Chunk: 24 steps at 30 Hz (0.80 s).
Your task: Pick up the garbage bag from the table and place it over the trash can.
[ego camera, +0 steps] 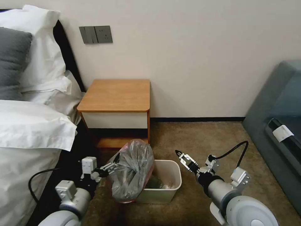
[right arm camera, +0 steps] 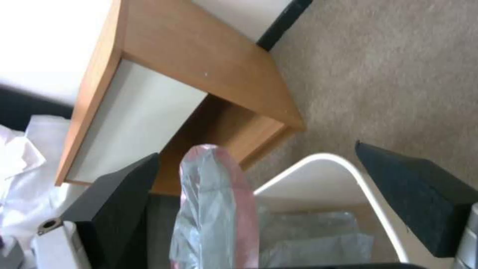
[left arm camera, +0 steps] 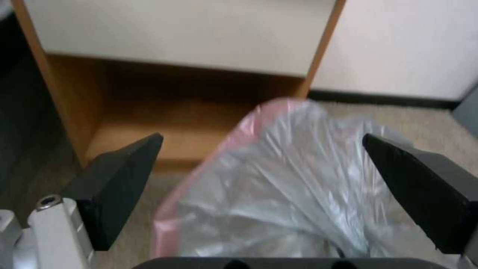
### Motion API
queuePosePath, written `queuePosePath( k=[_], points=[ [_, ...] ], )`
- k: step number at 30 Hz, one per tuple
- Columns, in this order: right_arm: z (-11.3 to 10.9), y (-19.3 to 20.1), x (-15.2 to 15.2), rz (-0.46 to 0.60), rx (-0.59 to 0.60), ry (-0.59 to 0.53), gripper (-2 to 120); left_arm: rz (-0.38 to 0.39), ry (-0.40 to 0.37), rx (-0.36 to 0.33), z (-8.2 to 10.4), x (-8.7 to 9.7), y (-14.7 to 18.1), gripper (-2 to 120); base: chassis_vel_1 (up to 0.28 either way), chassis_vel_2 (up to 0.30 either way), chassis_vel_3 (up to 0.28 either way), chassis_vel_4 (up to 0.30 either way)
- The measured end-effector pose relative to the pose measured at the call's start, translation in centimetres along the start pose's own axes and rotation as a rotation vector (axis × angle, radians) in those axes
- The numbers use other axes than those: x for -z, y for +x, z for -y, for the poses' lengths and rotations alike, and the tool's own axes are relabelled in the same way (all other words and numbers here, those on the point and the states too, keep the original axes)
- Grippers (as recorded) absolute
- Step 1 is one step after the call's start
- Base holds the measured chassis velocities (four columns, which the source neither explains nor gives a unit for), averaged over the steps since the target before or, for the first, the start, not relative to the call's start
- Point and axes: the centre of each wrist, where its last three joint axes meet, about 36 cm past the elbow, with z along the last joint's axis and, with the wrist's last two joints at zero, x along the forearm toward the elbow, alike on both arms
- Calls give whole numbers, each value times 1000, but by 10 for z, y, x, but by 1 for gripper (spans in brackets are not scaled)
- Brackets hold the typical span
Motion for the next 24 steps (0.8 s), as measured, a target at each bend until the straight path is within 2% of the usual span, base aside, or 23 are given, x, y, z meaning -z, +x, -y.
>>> queuePosePath(
  k=[7,14,17,18,24],
  points=[
    [-1,3,-3,31,-15,-17,100,-105,-26,33,6,-3,-18,100,0,0,0,0],
    [-3,1,-8,42,-21,-20,100,-156,-33,76,6,-2,-30,100,0,0,0,0],
    [-3,0,-10,44,-20,-21,100,-161,-25,81,4,-3,-35,100,0,0,0,0],
    [-4,-1,-12,47,-22,-26,100,-177,16,79,3,0,-44,100,0,0,0,0],
    [-3,0,-13,52,-30,-28,100,-212,48,86,1,-2,-52,100,0,0,0,0]
  ],
)
